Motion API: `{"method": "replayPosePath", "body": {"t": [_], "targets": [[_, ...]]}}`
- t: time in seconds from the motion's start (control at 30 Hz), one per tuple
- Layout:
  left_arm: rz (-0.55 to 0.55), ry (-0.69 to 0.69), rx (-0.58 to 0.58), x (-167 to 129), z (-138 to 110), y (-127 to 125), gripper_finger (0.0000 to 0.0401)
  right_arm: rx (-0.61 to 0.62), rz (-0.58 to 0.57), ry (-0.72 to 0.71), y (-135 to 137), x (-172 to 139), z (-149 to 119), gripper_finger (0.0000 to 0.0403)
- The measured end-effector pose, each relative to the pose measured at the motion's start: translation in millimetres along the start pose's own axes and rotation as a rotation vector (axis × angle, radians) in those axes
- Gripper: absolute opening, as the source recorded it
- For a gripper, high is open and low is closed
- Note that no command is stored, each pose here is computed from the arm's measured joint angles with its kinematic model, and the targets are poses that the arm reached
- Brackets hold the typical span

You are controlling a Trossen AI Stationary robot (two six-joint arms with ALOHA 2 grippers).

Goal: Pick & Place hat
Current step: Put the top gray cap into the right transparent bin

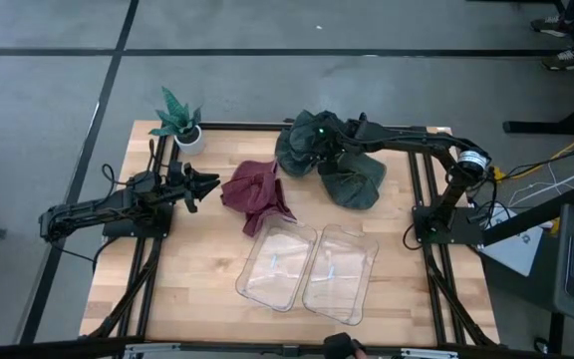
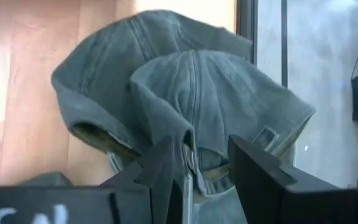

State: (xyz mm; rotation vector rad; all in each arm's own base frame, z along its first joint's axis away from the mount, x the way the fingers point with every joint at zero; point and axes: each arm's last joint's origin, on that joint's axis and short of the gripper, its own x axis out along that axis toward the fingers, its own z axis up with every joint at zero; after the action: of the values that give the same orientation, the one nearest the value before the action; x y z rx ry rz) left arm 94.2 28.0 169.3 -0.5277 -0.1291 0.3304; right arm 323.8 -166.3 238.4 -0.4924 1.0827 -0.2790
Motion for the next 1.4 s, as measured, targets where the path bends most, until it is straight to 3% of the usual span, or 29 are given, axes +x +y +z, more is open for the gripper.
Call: {"method": "replayPosePath", "body": {"t": [0.23, 0.83, 0.97, 1.17, 1.4], "targets": [[0.000, 0.000, 0.000, 0.0, 0.0, 0.0, 0.0136, 0.012, 0.077, -0.015, 3.2, 0.0, -1.9, 0.0150], [0.000, 0.000, 0.000, 0.0, 0.1, 0.0, 0.0136, 0.029, 0.104, 0.016, 4.7, 27.4, -7.6, 0.0147], [0.000, 0.000, 0.000, 0.0, 0.1, 0.0, 0.0136, 0.029, 0.108, 0.020, 5.1, 27.4, -8.1, 0.0114], [0.000, 0.000, 0.000, 0.0, 0.0, 0.0, 0.0136, 0.122, 0.109, 0.028, 5.3, 27.3, -8.4, 0.0015], [0.000, 0.000, 0.000, 0.0, 0.0, 0.0, 0.0136, 0.298, 0.111, 0.043, 2.0, 23.2, -5.7, 0.0012]]}}
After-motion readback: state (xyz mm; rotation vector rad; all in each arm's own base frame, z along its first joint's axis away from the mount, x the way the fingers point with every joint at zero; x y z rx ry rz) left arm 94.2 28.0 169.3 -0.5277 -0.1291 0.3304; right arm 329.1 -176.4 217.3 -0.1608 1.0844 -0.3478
